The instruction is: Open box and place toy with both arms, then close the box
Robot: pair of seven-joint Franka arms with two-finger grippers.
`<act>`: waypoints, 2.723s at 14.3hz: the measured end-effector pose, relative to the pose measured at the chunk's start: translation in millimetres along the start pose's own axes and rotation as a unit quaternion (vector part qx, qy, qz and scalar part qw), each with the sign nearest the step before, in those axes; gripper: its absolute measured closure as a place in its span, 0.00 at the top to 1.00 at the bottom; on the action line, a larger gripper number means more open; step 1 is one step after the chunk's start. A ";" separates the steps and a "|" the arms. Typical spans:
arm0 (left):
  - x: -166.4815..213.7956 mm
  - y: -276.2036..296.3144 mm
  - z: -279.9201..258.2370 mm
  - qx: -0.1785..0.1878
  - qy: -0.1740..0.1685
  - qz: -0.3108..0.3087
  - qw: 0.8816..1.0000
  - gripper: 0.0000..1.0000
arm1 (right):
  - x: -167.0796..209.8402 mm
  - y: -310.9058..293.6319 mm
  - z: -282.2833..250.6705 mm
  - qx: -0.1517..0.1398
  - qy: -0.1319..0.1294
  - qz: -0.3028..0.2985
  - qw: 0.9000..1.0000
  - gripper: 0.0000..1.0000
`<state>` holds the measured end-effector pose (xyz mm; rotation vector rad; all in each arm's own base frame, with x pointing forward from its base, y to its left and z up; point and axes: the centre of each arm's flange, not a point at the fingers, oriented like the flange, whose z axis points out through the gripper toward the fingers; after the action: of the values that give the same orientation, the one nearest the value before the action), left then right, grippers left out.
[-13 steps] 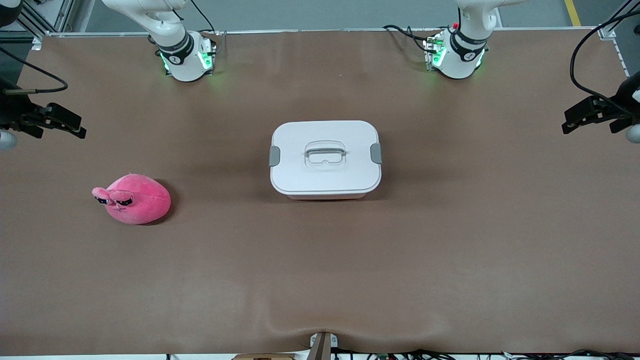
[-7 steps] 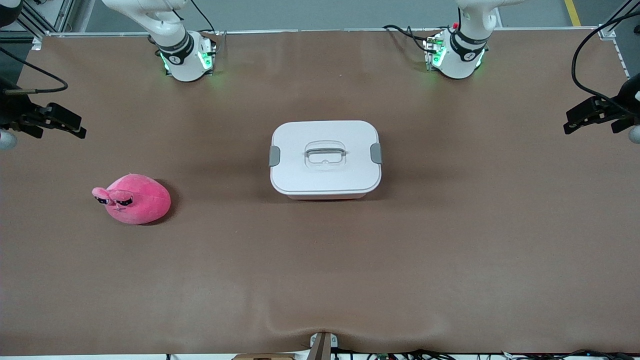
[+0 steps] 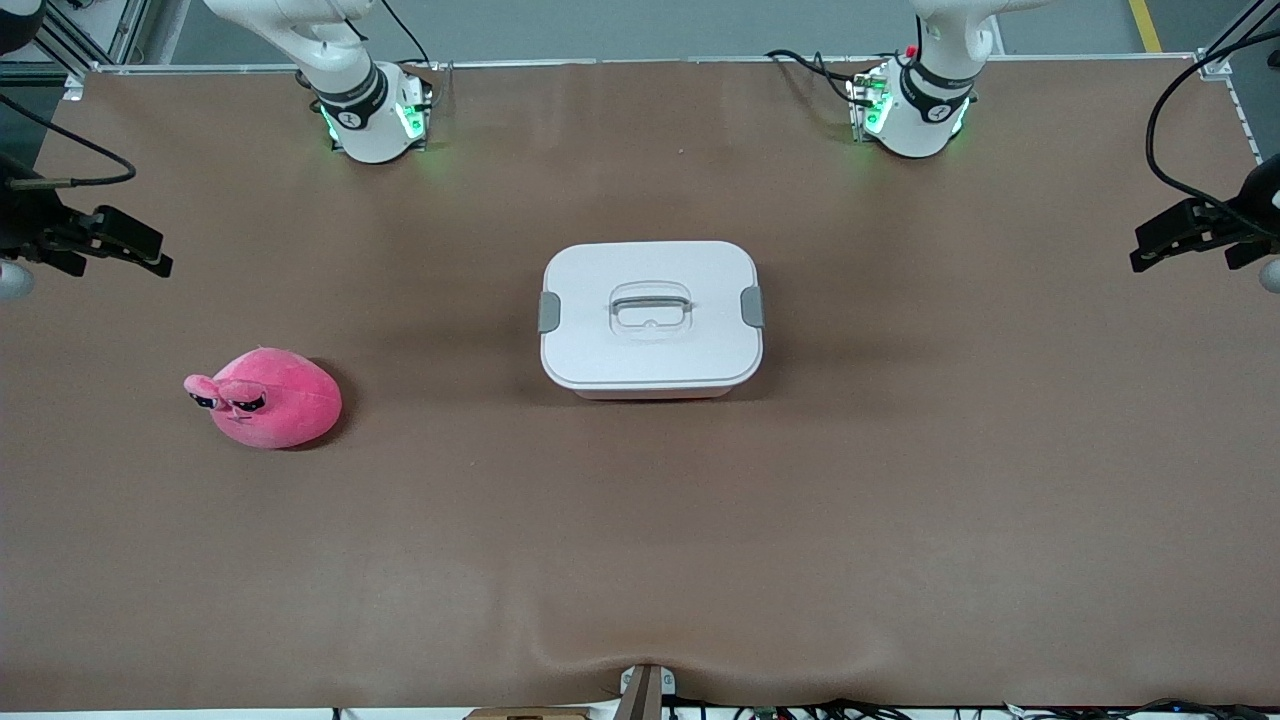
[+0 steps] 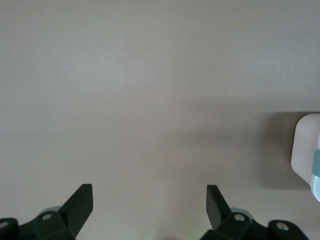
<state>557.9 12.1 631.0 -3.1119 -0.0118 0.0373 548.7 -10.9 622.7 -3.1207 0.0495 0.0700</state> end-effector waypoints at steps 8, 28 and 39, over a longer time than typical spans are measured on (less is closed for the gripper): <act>39.0 -15.5 5.4 -0.007 0.041 -0.031 0.999 1.00 | 4.1 0.5 8.5 0.000 -0.008 0.001 1.000 1.00; 31.3 236.3 61.1 -0.035 -0.025 -0.370 0.928 1.00 | 46.3 37.0 130.7 -0.022 0.038 -0.160 0.986 1.00; 0.6 357.1 102.1 -0.028 -0.038 -0.493 0.869 1.00 | 84.0 58.9 217.9 -0.029 0.028 -0.287 0.957 1.00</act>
<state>558.6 -341.9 518.4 -2.7392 -1.5729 0.1286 621.0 -67.9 400.1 -3.0497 -0.8610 -0.0290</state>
